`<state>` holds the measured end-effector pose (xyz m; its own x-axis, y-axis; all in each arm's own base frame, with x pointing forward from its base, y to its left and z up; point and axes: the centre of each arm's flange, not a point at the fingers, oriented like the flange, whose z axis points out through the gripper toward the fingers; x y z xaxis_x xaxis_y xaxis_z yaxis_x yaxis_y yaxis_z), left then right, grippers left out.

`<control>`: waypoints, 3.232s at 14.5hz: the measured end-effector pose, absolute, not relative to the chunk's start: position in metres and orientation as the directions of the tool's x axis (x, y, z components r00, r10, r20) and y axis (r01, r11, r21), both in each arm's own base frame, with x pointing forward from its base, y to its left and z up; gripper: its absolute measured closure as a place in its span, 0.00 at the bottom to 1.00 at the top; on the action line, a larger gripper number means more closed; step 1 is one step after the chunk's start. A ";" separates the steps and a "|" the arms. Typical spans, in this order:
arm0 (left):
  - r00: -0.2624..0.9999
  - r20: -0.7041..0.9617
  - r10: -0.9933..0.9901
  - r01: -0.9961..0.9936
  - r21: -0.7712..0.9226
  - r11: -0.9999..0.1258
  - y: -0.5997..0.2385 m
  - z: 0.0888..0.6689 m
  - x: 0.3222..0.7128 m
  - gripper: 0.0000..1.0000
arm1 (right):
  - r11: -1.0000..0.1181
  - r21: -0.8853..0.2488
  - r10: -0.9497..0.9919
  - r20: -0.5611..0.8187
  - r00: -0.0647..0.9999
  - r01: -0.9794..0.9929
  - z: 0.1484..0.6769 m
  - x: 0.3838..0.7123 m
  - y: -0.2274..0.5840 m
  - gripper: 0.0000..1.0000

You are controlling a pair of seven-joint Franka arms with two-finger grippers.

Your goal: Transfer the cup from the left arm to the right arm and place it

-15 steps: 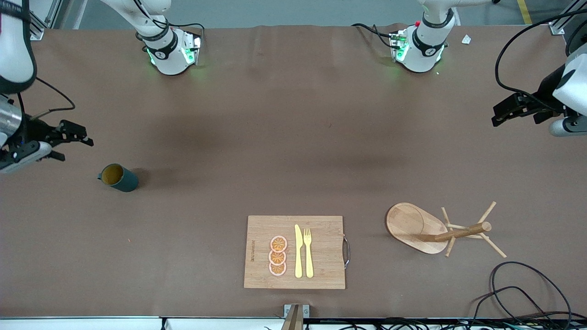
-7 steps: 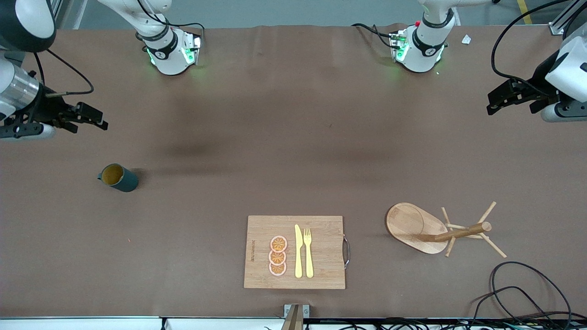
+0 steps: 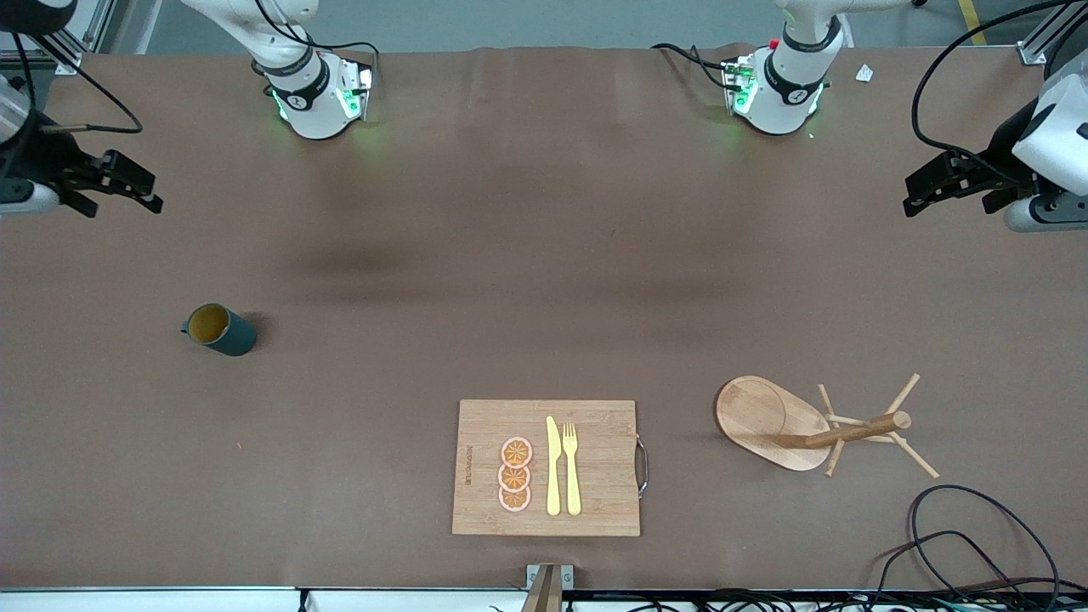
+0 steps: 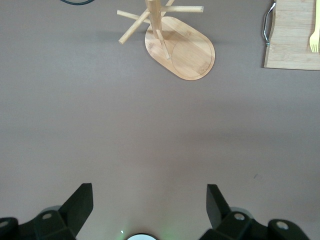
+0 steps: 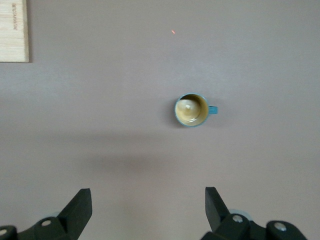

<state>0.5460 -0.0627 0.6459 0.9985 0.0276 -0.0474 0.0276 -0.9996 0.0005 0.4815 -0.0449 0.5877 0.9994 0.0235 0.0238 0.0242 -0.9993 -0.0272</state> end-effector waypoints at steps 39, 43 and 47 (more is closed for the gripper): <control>0.998 -0.054 0.037 0.037 0.003 -0.999 -0.057 0.641 0.554 0.00 | -0.996 0.044 0.075 -0.003 0.997 0.075 0.664 0.471 -0.028 0.00; 0.998 -0.054 0.032 0.033 0.003 -0.999 -0.060 0.641 0.554 0.00 | -0.995 0.044 0.087 -0.012 0.996 0.087 0.667 0.469 -0.021 0.00; 0.998 -0.053 0.029 0.029 0.003 -1.000 -0.062 0.641 0.554 0.00 | -0.995 0.043 0.087 -0.017 0.996 0.088 0.671 0.467 -0.021 0.00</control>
